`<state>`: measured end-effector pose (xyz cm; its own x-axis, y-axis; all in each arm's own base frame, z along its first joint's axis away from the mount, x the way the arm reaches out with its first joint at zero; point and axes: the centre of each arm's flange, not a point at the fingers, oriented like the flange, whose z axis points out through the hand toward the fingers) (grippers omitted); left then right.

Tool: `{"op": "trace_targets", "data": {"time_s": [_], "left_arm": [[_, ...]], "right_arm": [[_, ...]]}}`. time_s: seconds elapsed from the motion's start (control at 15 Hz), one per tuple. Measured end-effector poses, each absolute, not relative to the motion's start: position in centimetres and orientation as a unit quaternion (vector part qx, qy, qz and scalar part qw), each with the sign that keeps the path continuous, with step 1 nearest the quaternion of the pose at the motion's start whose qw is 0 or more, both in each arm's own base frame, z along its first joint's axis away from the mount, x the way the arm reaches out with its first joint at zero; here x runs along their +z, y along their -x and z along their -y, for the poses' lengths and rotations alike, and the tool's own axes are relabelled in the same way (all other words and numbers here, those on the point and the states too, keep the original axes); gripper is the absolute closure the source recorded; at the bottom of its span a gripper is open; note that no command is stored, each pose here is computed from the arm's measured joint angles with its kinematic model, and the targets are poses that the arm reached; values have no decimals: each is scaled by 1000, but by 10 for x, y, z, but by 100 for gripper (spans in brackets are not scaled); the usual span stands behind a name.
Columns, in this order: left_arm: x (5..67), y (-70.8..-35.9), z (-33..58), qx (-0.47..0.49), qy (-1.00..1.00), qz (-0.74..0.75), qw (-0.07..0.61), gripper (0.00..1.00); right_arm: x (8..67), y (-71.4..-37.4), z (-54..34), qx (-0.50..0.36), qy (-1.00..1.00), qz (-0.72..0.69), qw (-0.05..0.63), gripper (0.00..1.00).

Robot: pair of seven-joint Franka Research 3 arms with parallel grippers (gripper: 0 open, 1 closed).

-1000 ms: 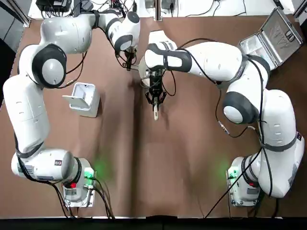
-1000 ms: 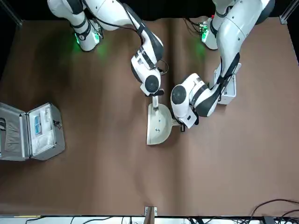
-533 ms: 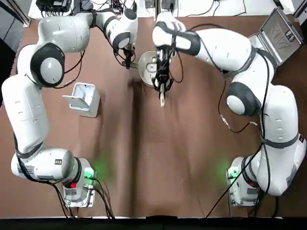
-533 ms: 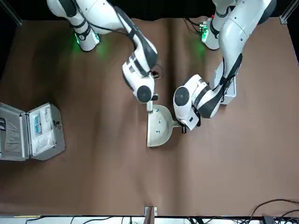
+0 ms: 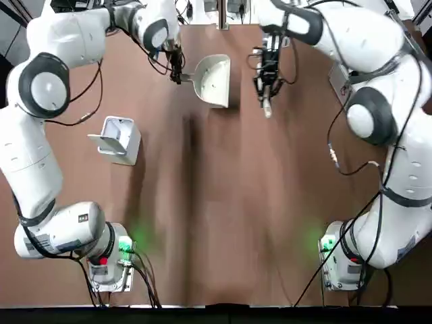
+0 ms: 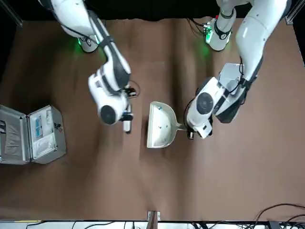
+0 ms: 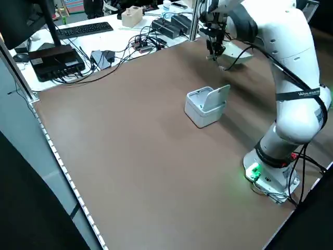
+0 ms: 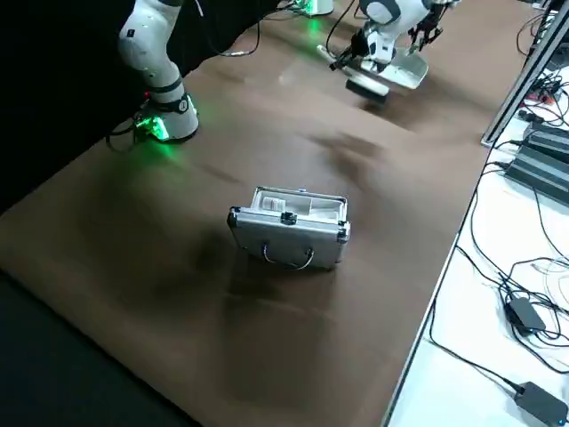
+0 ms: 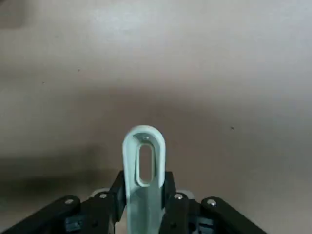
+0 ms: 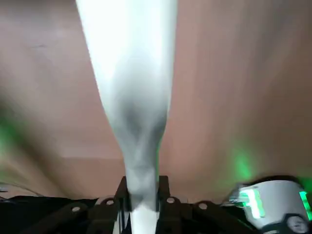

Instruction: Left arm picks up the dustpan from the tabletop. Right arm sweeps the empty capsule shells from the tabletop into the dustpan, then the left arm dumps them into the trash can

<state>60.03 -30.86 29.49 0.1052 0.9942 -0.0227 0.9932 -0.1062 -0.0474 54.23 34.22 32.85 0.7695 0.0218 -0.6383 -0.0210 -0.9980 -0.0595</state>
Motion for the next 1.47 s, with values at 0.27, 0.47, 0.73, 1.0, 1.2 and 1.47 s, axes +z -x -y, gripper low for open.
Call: {"op": "trace_targets", "data": {"time_s": [0.27,0.47,0.73,1.0,1.2,1.47], "left_arm": [[333,-617,275,74,758,647,-37,66],[352,-625,256,99,762,636,-63,66],[374,-637,224,115,765,628,-78,66],[390,-651,188,120,769,624,-72,66],[398,-662,146,118,768,626,-71,66],[400,-670,81,122,773,619,-62,66]], "right_arm": [[303,-530,-220,336,941,21,45,74],[259,-494,-185,342,937,50,46,74],[211,-439,-175,378,922,72,39,74],[212,-413,-170,390,917,73,35,74],[214,-411,-168,383,920,73,35,74],[213,-412,-179,365,928,63,35,74]]}}
